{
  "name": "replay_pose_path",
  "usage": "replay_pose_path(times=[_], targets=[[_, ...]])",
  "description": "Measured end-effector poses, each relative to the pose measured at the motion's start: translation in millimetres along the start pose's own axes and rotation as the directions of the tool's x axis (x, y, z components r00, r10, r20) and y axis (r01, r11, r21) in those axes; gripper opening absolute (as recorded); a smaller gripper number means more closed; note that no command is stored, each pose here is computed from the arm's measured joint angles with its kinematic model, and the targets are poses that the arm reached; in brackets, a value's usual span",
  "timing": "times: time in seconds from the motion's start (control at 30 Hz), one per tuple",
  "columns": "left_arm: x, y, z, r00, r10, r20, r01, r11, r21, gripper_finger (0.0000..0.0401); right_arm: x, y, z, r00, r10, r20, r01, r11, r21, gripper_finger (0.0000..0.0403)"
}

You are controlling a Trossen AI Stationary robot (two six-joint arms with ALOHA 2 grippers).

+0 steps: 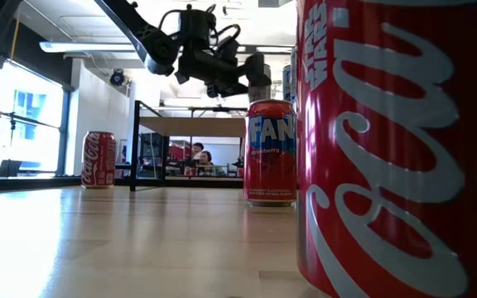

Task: Place canned beverage on shelf
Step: Put the left white yellow soda can on the shelf, then put the top red soda can on the shelf

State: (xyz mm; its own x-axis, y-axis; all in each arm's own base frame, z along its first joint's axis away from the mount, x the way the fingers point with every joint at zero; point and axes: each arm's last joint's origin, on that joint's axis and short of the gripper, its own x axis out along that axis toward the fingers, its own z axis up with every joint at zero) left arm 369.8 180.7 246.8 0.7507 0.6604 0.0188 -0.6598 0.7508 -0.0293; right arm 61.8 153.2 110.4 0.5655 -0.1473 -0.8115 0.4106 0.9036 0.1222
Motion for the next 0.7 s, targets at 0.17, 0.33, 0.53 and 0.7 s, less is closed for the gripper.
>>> replay_pose_path(times=[0.17, 0.33, 0.53, 0.7], targets=[[-31, -5, 7, 0.999, 0.037, -0.008, -0.037, 0.999, 0.005, 0.0326, 0, 0, 0, 1.0, 0.0, 0.0, 0.0, 1.0, 0.0, 0.0339], [-74, -16, 12, 0.998, 0.042, -0.045, -0.043, 0.999, -0.018, 0.0326, 0, 0, 0, 1.0, 0.0, 0.0, 0.0, 1.0, 0.0, 0.0339], [-132, -45, 20, 0.994, 0.058, -0.094, -0.06, 0.998, -0.022, 0.0326, 0, 0, 0, 1.0, 0.0, 0.0, 0.0, 1.0, 0.0, 0.0339], [-175, -78, 20, 0.985, 0.113, -0.132, -0.116, 0.993, -0.017, 0.0326, 0, 0, 0, 1.0, 0.0, 0.0, 0.0, 1.0, 0.0, 0.0339]])
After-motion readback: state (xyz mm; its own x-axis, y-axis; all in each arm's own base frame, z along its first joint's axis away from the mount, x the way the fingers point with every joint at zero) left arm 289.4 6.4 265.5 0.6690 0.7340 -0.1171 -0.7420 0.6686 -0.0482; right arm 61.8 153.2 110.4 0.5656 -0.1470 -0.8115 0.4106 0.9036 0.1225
